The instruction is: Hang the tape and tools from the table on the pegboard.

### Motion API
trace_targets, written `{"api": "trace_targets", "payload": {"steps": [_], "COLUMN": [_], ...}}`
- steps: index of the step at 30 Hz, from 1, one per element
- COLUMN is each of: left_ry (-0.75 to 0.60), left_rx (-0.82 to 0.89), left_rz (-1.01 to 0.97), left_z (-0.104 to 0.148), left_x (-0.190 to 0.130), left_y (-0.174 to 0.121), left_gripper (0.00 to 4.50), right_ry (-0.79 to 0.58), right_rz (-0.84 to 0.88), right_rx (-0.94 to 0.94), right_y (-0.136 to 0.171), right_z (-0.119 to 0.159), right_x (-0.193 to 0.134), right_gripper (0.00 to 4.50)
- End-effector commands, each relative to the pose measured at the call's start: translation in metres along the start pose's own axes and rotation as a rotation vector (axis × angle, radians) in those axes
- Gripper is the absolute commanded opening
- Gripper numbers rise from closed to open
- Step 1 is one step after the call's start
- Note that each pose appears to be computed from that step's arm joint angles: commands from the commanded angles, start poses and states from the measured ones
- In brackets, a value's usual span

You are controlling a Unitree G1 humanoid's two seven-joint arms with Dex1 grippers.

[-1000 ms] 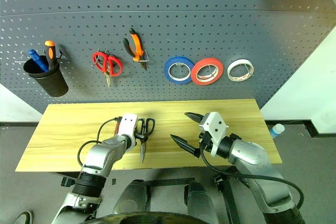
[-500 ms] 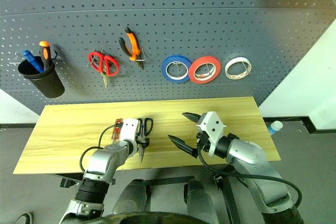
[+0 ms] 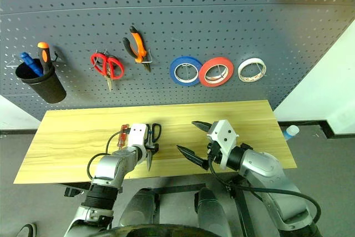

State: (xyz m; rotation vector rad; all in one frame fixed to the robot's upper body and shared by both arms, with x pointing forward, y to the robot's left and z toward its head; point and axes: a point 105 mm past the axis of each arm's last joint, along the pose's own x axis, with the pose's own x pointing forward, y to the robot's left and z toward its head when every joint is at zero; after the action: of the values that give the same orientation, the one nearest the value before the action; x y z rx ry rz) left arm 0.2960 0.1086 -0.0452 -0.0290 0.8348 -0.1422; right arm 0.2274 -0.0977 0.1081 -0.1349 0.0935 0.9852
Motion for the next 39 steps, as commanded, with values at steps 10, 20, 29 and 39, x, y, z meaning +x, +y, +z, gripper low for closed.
{"api": "trace_targets", "payload": {"steps": [10, 20, 29, 39], "left_ry": [0.039, 0.058, 0.074, 0.078], "left_rx": [-0.008, -0.024, -0.034, -0.024], "left_rz": [0.014, 0.032, 0.045, 0.028], "left_z": [-0.010, -0.015, -0.020, -0.022], "left_x": [0.003, 0.002, 0.001, 0.000], "left_y": [0.001, 0.003, 0.005, 0.002], "left_gripper": [4.50, 4.11, 1.22, 0.72], "right_ry": [-0.033, -0.033, -0.033, -0.031], "right_rz": [-0.013, -0.014, -0.021, -0.030], "right_rx": [-0.028, -0.033, -0.038, -0.042], "right_y": [0.002, 0.000, -0.002, -0.005], "right_z": [0.012, 0.013, 0.014, 0.014], "right_x": [-0.002, -0.002, -0.001, 0.000], "right_gripper": [4.46, 4.50, 4.50, 4.50]}}
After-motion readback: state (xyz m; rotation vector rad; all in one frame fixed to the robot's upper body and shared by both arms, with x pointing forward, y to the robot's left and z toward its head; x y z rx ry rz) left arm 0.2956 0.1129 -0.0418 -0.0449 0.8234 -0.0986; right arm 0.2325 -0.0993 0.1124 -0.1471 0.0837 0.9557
